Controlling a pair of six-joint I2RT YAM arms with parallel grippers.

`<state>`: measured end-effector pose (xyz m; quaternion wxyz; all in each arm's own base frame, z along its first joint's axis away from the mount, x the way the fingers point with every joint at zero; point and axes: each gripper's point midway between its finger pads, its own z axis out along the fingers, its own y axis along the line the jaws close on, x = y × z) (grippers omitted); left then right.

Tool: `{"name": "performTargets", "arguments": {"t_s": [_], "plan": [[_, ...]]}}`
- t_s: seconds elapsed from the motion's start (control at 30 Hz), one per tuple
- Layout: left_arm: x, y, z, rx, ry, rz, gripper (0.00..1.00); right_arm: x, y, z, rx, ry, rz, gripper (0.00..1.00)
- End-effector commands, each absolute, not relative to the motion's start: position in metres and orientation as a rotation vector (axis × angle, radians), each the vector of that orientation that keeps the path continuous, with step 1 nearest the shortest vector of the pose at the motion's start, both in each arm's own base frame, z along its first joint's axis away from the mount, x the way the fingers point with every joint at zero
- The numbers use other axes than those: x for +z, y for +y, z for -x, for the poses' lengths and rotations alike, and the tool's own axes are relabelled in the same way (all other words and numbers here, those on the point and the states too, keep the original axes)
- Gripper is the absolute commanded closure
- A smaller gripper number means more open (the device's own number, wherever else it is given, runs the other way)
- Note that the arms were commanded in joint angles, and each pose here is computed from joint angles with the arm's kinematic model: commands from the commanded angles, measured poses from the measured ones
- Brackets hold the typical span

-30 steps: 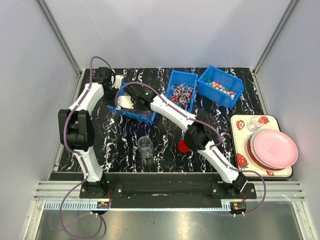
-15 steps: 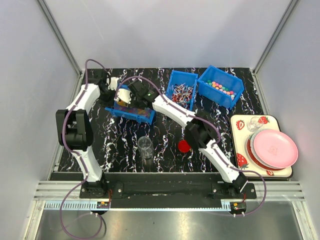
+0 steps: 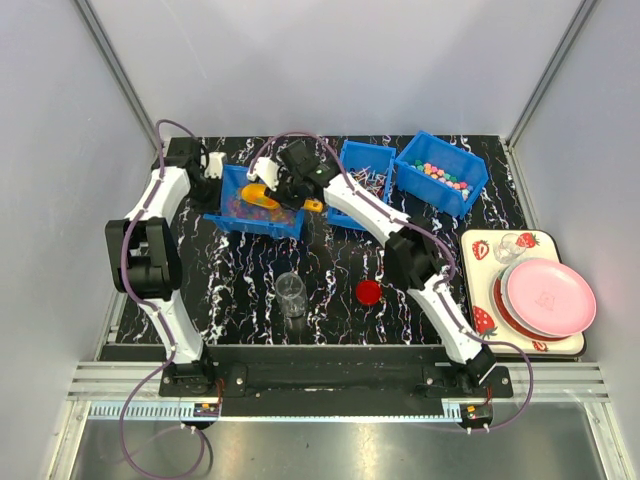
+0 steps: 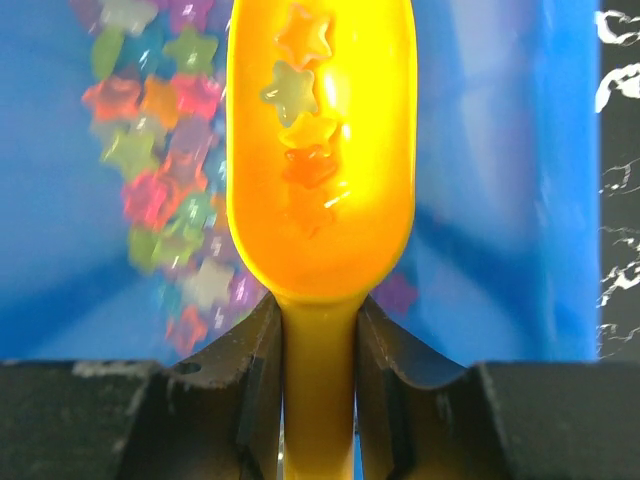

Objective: Pack the candies
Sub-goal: Scoop the fake candies from the storage box.

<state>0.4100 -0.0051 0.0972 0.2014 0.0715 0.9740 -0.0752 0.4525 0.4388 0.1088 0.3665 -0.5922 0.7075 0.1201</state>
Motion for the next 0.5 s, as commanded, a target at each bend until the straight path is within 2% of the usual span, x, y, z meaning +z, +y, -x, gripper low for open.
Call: {"name": "performTargets", "arguments": {"t_s": [0.0, 0.47], "plan": [[0.130, -0.004, -0.444, -0.199, 2.570, -0.176, 1.00, 0.183, 0.438, -0.437, 0.448, 1.730, 1.476, 1.00], [0.120, 0.009, -0.444, -0.117, 2.591, -0.154, 1.00, 0.235, 0.410, -0.416, 0.561, 1.693, 1.493, 1.00]]}}
